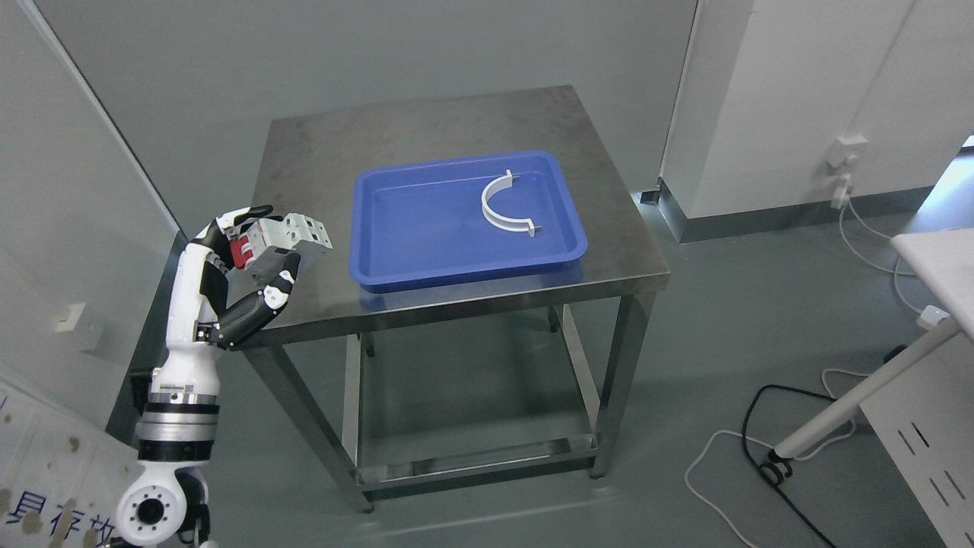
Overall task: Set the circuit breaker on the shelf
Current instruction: 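Carry the breaker in the left hand while turning toward the bin shelf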
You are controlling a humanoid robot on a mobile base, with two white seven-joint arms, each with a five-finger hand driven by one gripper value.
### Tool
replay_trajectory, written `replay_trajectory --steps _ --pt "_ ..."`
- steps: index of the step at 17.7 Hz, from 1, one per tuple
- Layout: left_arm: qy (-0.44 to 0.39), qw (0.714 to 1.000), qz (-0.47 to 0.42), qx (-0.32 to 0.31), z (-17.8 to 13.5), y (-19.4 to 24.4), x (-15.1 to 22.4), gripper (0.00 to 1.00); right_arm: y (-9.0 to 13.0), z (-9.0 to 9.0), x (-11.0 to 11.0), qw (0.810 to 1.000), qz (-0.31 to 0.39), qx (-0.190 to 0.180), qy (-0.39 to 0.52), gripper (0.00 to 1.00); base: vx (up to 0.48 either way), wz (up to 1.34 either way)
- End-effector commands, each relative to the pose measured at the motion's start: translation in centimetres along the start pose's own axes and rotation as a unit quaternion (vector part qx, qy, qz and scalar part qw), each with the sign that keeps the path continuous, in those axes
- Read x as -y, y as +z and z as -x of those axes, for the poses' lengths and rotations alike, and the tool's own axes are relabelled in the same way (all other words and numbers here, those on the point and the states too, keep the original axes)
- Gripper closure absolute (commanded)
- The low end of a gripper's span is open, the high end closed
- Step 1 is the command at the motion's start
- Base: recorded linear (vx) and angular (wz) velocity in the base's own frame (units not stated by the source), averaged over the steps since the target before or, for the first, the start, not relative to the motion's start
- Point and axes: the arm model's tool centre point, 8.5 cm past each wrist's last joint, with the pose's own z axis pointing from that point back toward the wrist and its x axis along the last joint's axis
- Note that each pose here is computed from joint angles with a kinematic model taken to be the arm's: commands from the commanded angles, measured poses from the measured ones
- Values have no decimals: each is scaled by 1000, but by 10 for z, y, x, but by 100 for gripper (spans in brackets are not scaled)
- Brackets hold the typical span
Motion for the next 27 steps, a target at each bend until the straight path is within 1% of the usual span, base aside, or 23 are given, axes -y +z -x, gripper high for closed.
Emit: replay_trajectory --steps 1,6,8,10,12,20,24,27 --pt "-17 1000 -17 5 -2 13 -19 94 -1 6 10 999 6 -28 15 0 -286 173" --pt "-15 998 -54 2 0 22 -45 95 -1 6 10 999 6 -28 15 0 -297 134" --pt "-2 998 -62 4 1 25 -50 95 -1 6 10 999 6 -28 15 0 -309 110" --pt "3 999 -50 4 1 29 -50 95 -1 6 10 999 6 -28 15 0 -275 132" --pt "1 999 -32 17 -1 28 -47 94 -1 6 10 999 6 -28 15 0 -290 161" --pt "1 999 -28 44 -12 13 -44 94 -1 6 10 999 6 -28 15 0 -323 160" --pt "2 997 -33 68 -27 -9 -48 94 -1 6 10 999 6 -28 15 0 -312 62" --pt "5 997 -33 70 -30 -16 -49 94 -1 6 10 999 6 -28 15 0 -314 287"
